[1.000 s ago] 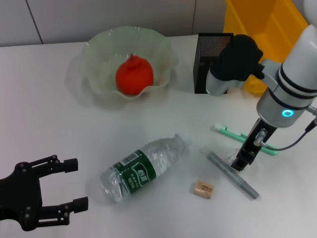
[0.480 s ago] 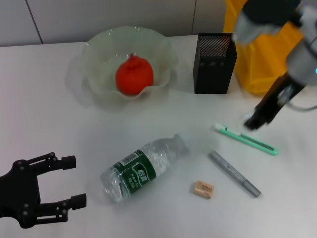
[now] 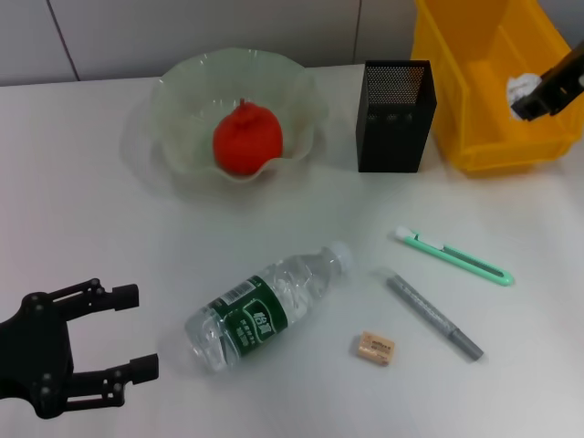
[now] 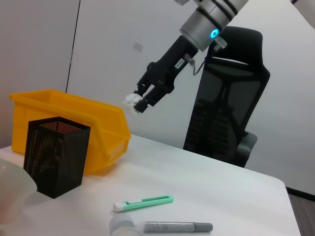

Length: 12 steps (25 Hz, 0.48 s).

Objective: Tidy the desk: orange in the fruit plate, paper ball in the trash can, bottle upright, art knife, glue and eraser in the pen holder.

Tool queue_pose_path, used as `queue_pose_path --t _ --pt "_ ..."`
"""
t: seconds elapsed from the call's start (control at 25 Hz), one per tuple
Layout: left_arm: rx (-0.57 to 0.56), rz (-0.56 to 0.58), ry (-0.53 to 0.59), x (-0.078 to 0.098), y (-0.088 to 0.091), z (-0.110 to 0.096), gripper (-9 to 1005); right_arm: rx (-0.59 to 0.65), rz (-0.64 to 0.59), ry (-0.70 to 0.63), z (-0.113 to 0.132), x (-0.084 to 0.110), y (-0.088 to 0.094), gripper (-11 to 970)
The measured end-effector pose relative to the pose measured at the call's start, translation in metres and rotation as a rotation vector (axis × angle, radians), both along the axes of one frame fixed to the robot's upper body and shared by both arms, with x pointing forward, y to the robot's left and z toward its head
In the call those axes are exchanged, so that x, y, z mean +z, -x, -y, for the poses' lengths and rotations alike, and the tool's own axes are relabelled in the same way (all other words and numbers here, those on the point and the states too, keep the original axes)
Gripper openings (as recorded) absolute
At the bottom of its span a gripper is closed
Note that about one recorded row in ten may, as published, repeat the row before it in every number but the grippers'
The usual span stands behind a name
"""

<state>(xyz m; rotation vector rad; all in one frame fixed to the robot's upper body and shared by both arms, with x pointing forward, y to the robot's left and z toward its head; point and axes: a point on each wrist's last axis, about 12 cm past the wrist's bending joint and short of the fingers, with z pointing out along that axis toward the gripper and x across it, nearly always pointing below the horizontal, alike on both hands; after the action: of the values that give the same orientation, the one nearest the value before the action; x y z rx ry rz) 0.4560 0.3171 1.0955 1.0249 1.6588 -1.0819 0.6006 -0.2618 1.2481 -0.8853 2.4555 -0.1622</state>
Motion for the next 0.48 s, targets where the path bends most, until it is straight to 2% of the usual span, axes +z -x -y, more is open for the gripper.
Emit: queue_pose_path --t 0.24,0.48 --pt "0.003 0.0 0.001 0.0 0.0 0.0 856 -0.048 0.08 -0.019 0.017 -0.014 -0.014 425" --pt "0.005 -0.001 0.003 0.0 0.0 0.0 856 -0.058 0.132 -0.007 0.029 -0.04 -0.032 434"
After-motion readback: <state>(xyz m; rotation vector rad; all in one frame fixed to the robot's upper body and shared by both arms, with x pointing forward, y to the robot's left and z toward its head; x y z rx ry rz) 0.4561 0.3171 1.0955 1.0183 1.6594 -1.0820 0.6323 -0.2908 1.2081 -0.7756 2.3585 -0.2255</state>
